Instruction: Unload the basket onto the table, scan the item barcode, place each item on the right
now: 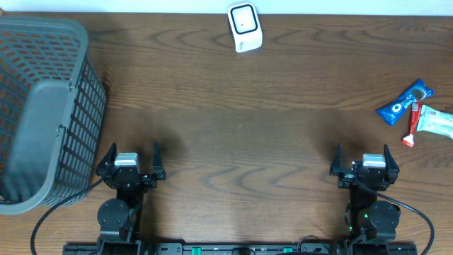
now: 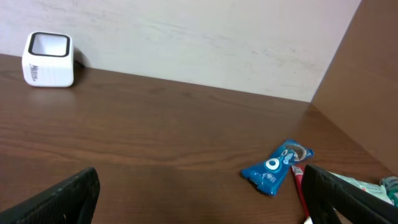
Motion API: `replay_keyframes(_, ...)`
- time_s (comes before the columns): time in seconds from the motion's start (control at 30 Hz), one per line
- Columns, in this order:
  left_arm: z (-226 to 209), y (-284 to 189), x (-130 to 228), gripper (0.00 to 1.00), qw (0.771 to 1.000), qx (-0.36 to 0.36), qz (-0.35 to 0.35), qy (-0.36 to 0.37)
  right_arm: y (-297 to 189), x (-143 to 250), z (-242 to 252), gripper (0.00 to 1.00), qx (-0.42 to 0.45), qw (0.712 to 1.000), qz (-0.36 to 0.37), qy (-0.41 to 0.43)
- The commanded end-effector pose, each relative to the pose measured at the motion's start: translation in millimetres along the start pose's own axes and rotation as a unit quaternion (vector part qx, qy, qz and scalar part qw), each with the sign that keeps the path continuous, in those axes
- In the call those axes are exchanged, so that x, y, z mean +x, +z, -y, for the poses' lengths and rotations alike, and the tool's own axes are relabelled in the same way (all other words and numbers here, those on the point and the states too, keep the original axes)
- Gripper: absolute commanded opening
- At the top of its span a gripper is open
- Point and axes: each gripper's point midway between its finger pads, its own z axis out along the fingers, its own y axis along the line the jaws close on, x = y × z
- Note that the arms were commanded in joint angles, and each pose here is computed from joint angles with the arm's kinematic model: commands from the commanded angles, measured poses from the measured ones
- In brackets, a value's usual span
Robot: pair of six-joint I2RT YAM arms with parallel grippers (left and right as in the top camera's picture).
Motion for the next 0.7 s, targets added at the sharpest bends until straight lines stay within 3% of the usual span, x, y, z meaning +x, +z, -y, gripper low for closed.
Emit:
replay_keyframes(0.0,-6,-1,8,0.98,1.000,-0.015,-0.014,-0.012,0,0,-3,0.99,-0.006,1.000,0.002,-0.003)
replay_keyframes(0.47,-6,-1,20,0.98,0.998,-0.017,-0.039,-0.035,0,0,-3,0.99,-0.006,1.000,0.002,-0.003)
replay_keyframes(0.67,1,-1,21,0.98,0.999,0.005,-0.041,-0.005,0,0,-3,0.99,-0.006,1.000,0.002,-0.003)
